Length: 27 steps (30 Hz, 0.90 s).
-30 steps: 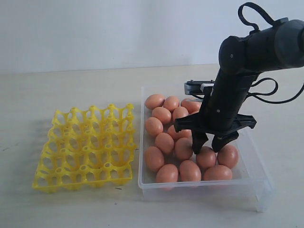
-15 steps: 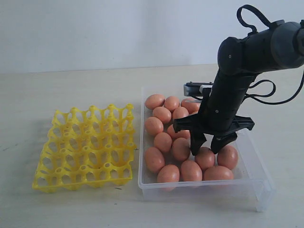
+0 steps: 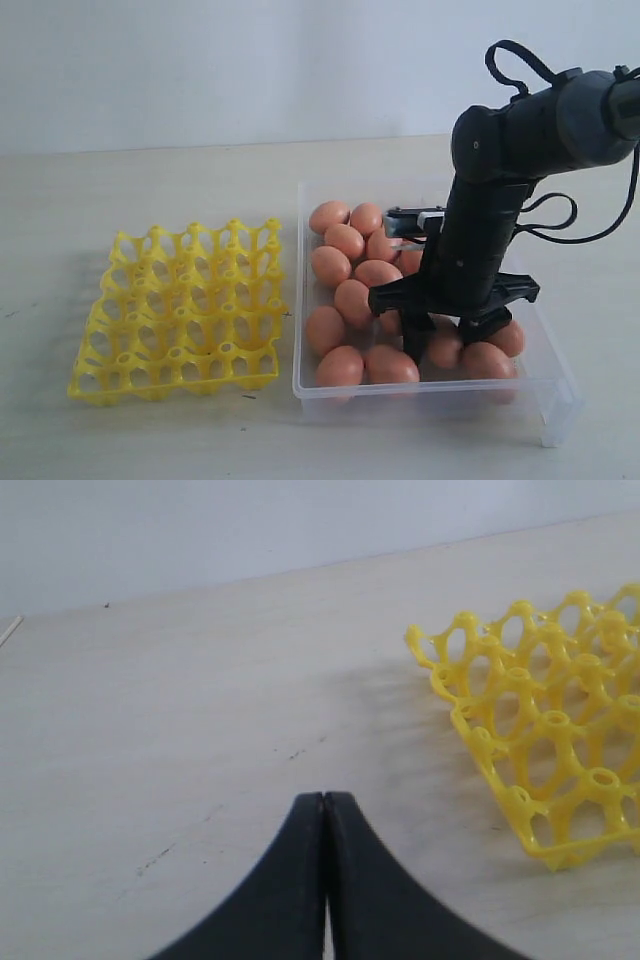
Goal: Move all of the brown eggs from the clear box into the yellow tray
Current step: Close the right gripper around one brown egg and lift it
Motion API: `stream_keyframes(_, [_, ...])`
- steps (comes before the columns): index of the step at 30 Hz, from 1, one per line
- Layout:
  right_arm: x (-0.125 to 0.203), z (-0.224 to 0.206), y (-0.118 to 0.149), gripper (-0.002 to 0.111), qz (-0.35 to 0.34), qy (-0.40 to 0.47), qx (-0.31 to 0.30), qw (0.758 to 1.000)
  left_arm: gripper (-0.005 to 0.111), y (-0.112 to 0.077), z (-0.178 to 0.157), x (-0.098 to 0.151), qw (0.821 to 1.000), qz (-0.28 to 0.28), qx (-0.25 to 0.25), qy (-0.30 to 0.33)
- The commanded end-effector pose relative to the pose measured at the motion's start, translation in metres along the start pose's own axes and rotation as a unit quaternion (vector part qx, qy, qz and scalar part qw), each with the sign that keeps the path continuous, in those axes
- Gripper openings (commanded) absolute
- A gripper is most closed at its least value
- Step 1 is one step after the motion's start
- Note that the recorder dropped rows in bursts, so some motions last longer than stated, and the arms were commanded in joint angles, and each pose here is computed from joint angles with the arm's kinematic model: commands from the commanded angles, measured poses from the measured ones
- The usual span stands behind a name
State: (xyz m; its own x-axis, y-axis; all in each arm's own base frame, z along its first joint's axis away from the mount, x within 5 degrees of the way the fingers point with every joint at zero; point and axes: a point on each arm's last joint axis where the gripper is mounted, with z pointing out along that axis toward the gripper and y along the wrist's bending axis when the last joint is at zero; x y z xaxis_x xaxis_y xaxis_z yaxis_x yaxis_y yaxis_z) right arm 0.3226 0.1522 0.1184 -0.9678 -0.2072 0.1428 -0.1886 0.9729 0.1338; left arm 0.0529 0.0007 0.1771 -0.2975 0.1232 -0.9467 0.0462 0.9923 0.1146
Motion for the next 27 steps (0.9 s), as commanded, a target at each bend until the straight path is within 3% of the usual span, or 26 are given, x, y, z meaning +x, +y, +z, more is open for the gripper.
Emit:
stream_keyframes(1, [-0.001,0.015,-0.007,0.057,-0.005,-0.001,0.012,1.000,0.000,0.000,-0.001,-0.002,1.000,-0.003,0.002,-0.008])
stream_keyframes(22, [-0.012,-0.004,-0.003,0.053,-0.028,-0.095,0.001,0.995,0.000,0.000,-0.001,-0.002,1.000,-0.003,0.002,-0.008])
stream_keyframes(24, [-0.012,-0.005,-0.003,0.046,-0.029,-0.096,0.001,0.995,0.000,0.000,-0.001,-0.002,1.000,-0.003,0.002,-0.008])
stream_keyframes(27, [-0.011,-0.011,-0.002,0.013,-0.058,-0.104,0.003,0.993,0.000,0.000,-0.001,-0.002,1.000,-0.003,0.002,-0.008])
